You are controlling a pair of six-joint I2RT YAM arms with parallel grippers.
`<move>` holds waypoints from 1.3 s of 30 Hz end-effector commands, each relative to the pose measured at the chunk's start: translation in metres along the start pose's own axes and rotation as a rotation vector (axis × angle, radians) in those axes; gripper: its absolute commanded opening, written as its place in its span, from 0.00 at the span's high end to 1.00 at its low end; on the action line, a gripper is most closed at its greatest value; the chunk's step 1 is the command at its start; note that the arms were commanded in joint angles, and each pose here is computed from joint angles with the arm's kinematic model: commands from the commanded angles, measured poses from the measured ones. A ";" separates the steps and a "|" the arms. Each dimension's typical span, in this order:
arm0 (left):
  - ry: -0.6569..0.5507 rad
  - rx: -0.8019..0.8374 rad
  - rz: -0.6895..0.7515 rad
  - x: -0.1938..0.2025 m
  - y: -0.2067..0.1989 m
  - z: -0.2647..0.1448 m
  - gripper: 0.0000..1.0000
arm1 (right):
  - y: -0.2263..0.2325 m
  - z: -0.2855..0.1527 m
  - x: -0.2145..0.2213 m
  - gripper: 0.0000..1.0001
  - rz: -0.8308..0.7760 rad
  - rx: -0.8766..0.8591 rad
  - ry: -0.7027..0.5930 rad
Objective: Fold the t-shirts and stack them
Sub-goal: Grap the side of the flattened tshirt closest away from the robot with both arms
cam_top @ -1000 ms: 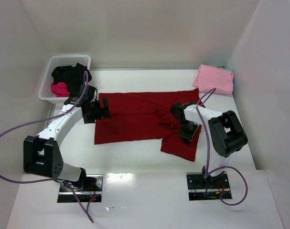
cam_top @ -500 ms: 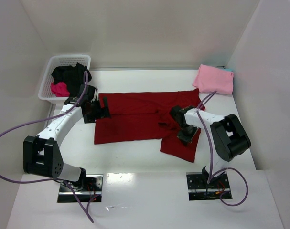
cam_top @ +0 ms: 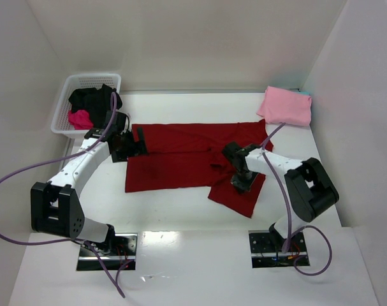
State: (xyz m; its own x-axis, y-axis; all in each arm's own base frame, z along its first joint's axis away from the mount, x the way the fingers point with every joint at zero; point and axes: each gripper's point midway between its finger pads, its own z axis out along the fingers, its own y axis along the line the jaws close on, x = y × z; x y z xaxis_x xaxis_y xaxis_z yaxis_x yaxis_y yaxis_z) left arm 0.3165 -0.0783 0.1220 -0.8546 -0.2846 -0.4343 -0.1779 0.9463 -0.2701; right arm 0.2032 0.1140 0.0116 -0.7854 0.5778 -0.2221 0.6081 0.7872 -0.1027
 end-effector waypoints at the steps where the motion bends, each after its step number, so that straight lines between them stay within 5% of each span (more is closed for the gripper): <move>1: -0.033 0.029 0.032 -0.012 -0.006 -0.008 0.01 | 0.002 -0.016 -0.010 0.76 0.063 -0.031 -0.067; 6: -0.037 0.041 0.033 -0.013 -0.008 -0.008 0.01 | -0.016 -0.026 -0.015 0.54 0.094 0.012 -0.103; 10: -0.034 0.049 0.034 -0.013 -0.010 -0.008 0.01 | -0.016 -0.023 -0.017 0.50 0.101 0.102 -0.107; 21: -0.041 0.057 0.027 -0.016 -0.009 -0.008 0.01 | -0.049 -0.010 -0.019 0.49 -0.040 0.398 -0.135; 34: -0.028 0.081 0.046 -0.021 -0.016 -0.004 0.01 | -0.048 -0.032 -0.024 0.53 0.200 0.290 -0.177; 39: -0.028 0.081 0.046 -0.021 -0.016 -0.004 0.01 | -0.054 -0.022 -0.026 0.53 0.165 0.386 -0.194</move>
State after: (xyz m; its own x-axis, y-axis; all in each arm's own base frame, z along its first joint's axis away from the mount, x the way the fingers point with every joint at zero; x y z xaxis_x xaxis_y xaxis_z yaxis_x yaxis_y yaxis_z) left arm 0.3245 -0.0848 0.1265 -0.8610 -0.2626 -0.4356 -0.1343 0.9434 -0.3032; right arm 0.1872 0.0767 0.0414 -0.6806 0.6309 -0.3725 0.7325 0.5953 -0.3302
